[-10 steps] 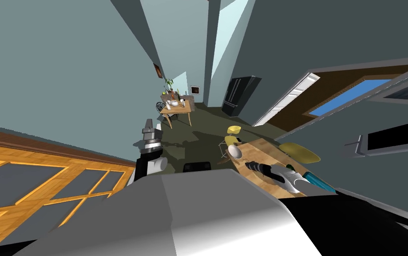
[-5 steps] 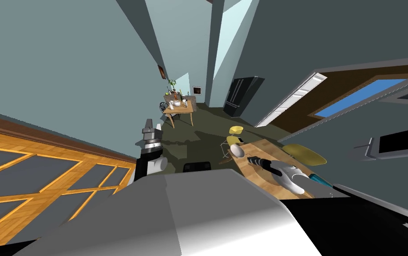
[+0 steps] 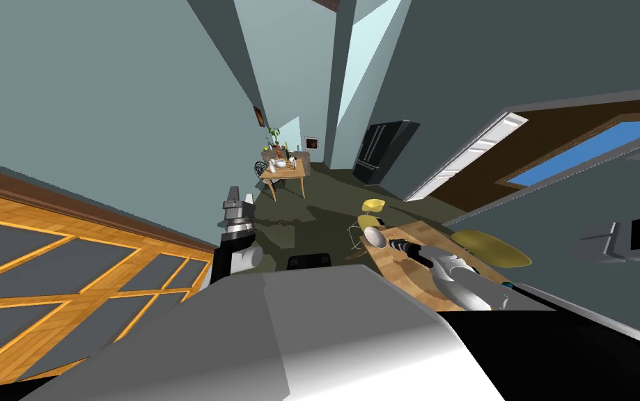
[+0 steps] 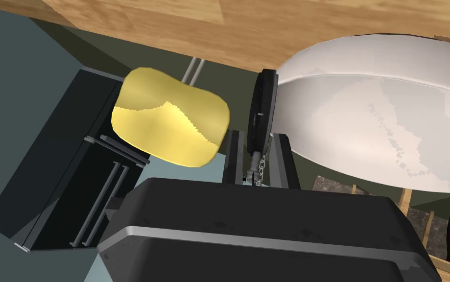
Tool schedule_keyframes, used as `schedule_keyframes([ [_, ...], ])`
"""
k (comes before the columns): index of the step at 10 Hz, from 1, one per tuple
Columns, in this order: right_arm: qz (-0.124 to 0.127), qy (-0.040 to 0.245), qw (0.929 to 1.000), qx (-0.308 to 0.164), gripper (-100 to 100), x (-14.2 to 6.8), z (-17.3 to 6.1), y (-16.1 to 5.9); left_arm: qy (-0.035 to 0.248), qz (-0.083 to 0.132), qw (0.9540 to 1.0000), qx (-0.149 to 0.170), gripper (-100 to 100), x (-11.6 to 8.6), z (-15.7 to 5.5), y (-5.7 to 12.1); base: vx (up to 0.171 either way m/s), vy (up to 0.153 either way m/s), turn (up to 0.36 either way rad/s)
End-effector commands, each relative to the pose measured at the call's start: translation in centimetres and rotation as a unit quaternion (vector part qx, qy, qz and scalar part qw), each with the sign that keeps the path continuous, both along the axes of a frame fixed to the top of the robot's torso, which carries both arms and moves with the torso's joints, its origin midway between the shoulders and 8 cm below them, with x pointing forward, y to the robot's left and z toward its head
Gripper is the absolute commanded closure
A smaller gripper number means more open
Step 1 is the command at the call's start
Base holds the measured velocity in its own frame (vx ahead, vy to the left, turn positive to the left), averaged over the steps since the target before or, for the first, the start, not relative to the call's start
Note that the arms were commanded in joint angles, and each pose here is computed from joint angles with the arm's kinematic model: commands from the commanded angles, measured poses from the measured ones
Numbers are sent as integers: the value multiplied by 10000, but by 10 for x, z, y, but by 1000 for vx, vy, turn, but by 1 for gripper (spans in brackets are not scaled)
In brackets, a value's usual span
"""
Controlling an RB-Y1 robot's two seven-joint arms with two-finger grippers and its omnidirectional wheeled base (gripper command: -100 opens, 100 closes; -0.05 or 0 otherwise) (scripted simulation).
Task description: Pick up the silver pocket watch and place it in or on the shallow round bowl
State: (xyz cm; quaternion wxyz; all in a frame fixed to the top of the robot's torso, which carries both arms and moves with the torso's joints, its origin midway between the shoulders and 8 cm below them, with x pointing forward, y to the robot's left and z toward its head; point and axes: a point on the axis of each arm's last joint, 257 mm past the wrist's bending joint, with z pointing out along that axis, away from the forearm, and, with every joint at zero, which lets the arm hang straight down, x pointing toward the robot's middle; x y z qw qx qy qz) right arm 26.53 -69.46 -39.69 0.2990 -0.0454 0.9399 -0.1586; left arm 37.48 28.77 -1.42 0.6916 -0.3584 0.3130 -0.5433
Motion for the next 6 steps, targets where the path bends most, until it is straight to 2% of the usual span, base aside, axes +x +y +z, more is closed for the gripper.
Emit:
schedule_keyframes([
  [1,-191,-176,9995,-188,100,8,8,-12,0,0,10000,0,0,0,0,0,43,17,82],
  [2,-207,-180,9994,-211,100,8,8,-14,0,0,10000,0,0,0,0,0,37,12,43],
  [3,-357,-319,9983,-344,100,15,14,-21,0,0,10000,0,0,0,0,0,31,10,68],
  [6,-547,-467,9960,-524,100,21,21,-32,0,0,10000,0,0,0,0,0,26,5,52],
])
